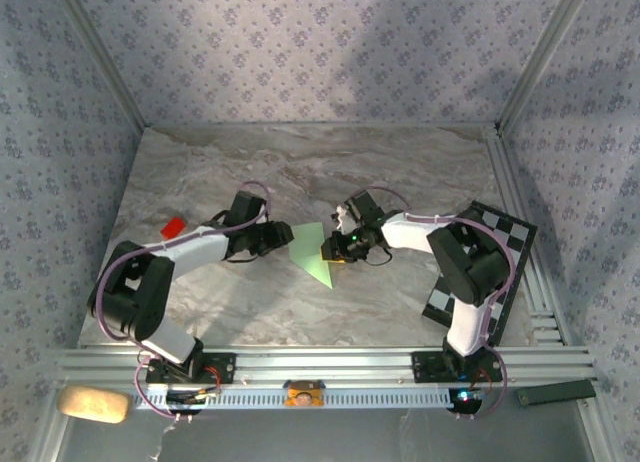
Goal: Fold a paper plane with a square sheet of paper (pick it up from the middle)
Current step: Fourth fold the wing at the center of the table.
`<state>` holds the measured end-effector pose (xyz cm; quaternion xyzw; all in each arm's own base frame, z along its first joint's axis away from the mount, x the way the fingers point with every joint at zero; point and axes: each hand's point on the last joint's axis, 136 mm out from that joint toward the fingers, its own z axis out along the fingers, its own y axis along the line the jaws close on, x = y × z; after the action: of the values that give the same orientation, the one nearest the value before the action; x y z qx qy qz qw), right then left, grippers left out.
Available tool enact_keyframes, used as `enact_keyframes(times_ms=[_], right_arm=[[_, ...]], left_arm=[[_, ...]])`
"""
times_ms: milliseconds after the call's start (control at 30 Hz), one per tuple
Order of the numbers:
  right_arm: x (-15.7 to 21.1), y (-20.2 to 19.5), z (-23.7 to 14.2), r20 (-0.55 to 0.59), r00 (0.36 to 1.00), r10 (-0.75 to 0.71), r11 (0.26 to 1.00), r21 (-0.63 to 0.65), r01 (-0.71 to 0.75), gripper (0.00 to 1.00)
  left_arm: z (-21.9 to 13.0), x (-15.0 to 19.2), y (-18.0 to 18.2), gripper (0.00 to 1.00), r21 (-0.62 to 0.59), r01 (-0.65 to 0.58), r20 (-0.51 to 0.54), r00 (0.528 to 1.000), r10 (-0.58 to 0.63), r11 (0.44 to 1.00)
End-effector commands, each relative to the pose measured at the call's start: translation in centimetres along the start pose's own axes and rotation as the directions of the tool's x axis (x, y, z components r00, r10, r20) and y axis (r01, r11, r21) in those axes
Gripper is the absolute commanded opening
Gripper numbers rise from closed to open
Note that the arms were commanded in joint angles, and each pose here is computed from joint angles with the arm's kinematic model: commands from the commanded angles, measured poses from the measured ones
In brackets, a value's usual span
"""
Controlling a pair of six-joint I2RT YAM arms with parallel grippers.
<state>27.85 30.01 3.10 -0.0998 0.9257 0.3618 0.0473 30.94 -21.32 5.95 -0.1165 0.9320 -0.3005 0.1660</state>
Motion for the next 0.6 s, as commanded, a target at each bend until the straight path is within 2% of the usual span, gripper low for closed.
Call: enact_keyframes(times_ms=[0,567], right_arm=[[-0.23,0.0,0.05,-0.011,1.0,-0.01,1.0,0.004,0.01,0.27],[-0.37,0.58,-0.84,0.005,1.0,-0.022,1.0,-0.011,0.022,0.21]], left_arm=[[-0.86,-0.63,-0.29,0.45,0.025,0.025,0.036,0.999,-0.025,0.999],[-0.31,-0.7,-0.18,0.45,0.038,0.055,0.013,0.998,-0.055,0.998]])
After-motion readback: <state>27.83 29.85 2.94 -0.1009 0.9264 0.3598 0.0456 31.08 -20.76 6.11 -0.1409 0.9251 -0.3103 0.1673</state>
